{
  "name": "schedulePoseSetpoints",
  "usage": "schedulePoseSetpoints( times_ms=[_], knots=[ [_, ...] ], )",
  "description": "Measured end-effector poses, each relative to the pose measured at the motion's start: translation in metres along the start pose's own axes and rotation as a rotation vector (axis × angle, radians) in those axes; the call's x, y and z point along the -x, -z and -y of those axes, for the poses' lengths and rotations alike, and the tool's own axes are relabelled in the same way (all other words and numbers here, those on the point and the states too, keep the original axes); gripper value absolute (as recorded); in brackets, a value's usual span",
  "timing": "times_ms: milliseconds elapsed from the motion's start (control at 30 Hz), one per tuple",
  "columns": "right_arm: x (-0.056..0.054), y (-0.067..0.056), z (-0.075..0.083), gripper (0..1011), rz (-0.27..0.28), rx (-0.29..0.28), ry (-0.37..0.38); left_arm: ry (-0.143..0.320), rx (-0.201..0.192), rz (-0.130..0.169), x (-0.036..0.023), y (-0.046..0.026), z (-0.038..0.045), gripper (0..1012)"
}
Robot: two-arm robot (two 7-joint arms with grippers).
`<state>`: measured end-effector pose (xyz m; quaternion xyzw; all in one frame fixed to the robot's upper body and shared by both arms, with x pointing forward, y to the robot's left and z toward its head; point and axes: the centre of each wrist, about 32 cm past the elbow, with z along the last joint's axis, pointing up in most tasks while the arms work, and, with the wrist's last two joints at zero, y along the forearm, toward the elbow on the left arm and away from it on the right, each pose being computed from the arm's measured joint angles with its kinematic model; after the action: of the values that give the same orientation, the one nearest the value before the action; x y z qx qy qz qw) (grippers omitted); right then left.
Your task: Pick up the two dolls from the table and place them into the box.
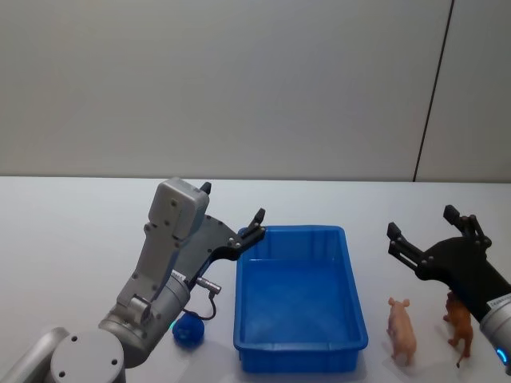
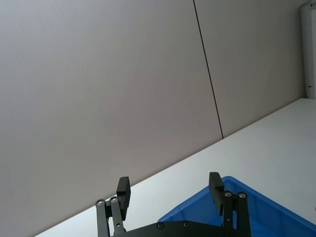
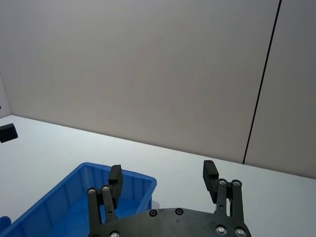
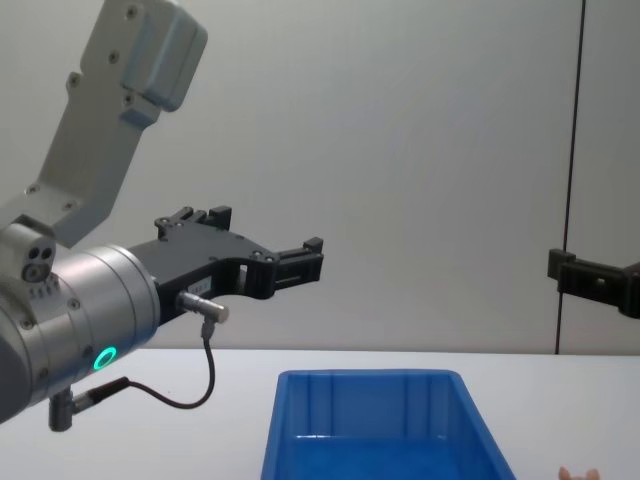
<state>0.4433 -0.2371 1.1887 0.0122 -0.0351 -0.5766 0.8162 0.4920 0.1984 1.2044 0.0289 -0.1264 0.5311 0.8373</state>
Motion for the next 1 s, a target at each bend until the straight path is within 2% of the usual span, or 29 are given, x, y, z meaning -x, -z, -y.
schedulePoseSetpoints(
  times_ms=[733,1000],
  knots=[
    [-0.0001,0.0000,0.0000,1001,0.000,0.000,0.000,0.000,0.000,0.000,0.0000,0.0000,0.0000,1001],
    [-0.0091,0.0020,0.0032,1001,0.018,0.014,0.004,0.000,0.000,0.000,0.0000,0.0000,0.0000,1001]
  ],
)
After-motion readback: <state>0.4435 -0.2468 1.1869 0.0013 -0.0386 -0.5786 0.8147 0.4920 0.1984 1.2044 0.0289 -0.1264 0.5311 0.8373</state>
